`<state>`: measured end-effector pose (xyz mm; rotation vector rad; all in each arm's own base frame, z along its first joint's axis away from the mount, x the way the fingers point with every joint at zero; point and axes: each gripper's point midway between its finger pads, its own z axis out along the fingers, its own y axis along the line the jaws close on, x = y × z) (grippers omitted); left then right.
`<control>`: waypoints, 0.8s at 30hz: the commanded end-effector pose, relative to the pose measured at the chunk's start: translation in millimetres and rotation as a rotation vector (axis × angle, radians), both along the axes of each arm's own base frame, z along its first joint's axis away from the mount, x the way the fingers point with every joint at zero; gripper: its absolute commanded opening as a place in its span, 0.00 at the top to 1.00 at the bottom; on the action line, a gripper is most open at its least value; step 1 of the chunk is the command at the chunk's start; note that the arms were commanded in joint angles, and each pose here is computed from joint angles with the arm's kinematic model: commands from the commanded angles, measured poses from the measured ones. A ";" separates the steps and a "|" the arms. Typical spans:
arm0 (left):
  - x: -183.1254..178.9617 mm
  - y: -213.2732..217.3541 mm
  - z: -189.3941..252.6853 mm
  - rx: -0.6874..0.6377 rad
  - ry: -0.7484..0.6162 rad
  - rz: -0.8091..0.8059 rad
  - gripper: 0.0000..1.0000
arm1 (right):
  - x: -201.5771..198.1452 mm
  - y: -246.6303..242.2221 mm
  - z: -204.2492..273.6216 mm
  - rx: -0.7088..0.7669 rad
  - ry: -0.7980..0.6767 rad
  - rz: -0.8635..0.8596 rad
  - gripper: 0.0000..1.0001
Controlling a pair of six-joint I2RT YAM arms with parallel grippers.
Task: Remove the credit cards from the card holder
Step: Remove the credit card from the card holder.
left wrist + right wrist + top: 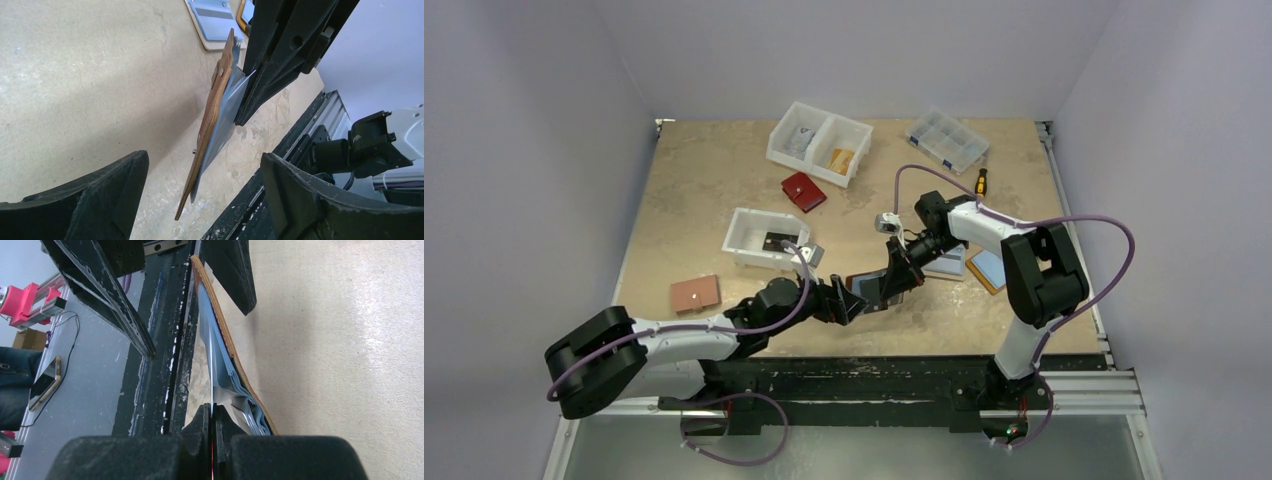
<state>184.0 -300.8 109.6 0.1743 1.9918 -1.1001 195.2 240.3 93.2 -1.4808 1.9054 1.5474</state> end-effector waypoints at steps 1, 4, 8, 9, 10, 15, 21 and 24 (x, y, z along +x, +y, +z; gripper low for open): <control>6.7 -20.8 33.0 -0.094 -0.077 -0.055 0.17 | 6.2 4.9 14.5 0.052 -0.028 0.005 1.00; 8.2 -22.1 34.2 -0.108 -0.072 -0.057 0.30 | 6.4 5.0 14.4 0.052 -0.028 0.005 1.00; 9.9 -18.1 33.4 -0.118 -0.062 -0.043 0.54 | 6.6 4.9 13.2 0.050 -0.023 0.005 1.00; 10.1 -16.9 32.6 -0.120 -0.061 -0.040 0.59 | 6.7 4.9 13.0 0.049 -0.022 0.005 1.00; 10.6 -16.3 33.0 -0.124 -0.062 -0.038 0.62 | 6.9 5.0 13.0 0.050 -0.023 0.006 1.00; 7.6 -19.5 31.8 -0.133 -0.054 -0.068 0.68 | 6.0 5.0 12.4 0.048 -0.020 0.008 1.00; 5.2 -28.1 31.9 -0.146 -0.054 -0.116 0.74 | 6.2 4.9 12.3 0.049 -0.021 0.007 1.00; 6.3 -29.5 31.8 -0.147 -0.052 -0.118 1.00 | 6.4 4.8 12.0 0.047 -0.022 0.007 1.00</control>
